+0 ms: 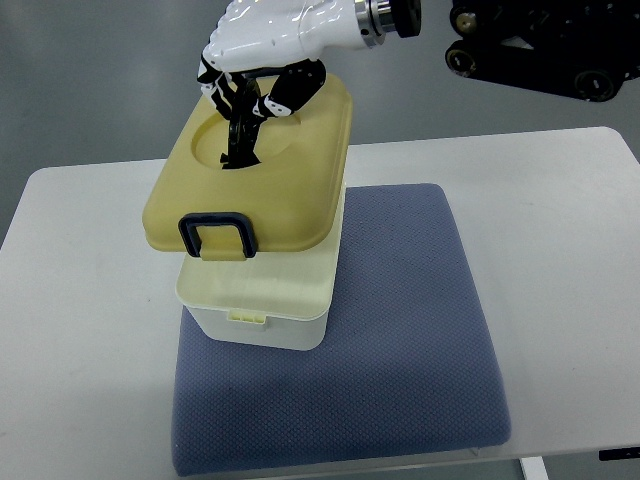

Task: Open white storage box with right hand
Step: 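Lift the yellow lid off the white box with the right hand, then carry the lid beside the box and set it on the cushion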

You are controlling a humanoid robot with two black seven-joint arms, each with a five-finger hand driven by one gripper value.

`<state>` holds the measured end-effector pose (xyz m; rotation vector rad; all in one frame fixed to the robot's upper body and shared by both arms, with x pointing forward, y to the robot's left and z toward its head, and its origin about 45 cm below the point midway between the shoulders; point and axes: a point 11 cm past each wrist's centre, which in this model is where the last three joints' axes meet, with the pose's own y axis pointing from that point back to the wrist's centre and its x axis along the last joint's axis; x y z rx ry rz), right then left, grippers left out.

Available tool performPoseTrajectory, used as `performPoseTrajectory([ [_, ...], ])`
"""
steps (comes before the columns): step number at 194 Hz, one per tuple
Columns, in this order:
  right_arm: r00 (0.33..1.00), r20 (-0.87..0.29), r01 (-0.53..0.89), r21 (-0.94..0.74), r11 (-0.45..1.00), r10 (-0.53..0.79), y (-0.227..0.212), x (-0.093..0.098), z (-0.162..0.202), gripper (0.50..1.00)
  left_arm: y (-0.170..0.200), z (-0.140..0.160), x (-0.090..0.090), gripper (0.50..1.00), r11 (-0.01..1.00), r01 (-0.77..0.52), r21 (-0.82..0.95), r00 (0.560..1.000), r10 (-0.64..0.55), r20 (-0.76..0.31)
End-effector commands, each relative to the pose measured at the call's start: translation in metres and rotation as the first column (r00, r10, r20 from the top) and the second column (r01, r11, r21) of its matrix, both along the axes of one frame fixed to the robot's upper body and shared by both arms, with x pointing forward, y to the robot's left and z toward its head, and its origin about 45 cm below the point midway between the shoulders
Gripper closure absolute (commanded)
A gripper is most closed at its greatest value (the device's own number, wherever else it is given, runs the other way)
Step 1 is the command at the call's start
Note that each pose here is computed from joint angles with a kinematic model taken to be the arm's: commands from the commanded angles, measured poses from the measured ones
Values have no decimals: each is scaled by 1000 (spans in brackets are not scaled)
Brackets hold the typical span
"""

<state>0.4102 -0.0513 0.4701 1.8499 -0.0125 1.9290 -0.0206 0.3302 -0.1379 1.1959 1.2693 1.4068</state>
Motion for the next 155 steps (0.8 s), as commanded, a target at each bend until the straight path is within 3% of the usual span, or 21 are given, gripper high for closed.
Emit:
performPoseTrajectory([
  [1,999,-16,52,16,999,-52,-32,2,13,1000,0,0,0,500,1000,0,0,1000,0,0],
  [52,978,-69,201,44,979,-198,-126,12,7,1000,0,0,0,500,1000,1,0,1000,-1,0],
  [100,929,-186,315,-52,948,-319,-210,8,-81,1000,0,0,0,500,1000,5,-1,1000,-5,-1],
  [155,909,-260,320,-67,945,-326,-228,-12,-165,1000,0,0,-1,500,1000,10,-1,1000,-10,-4],
])
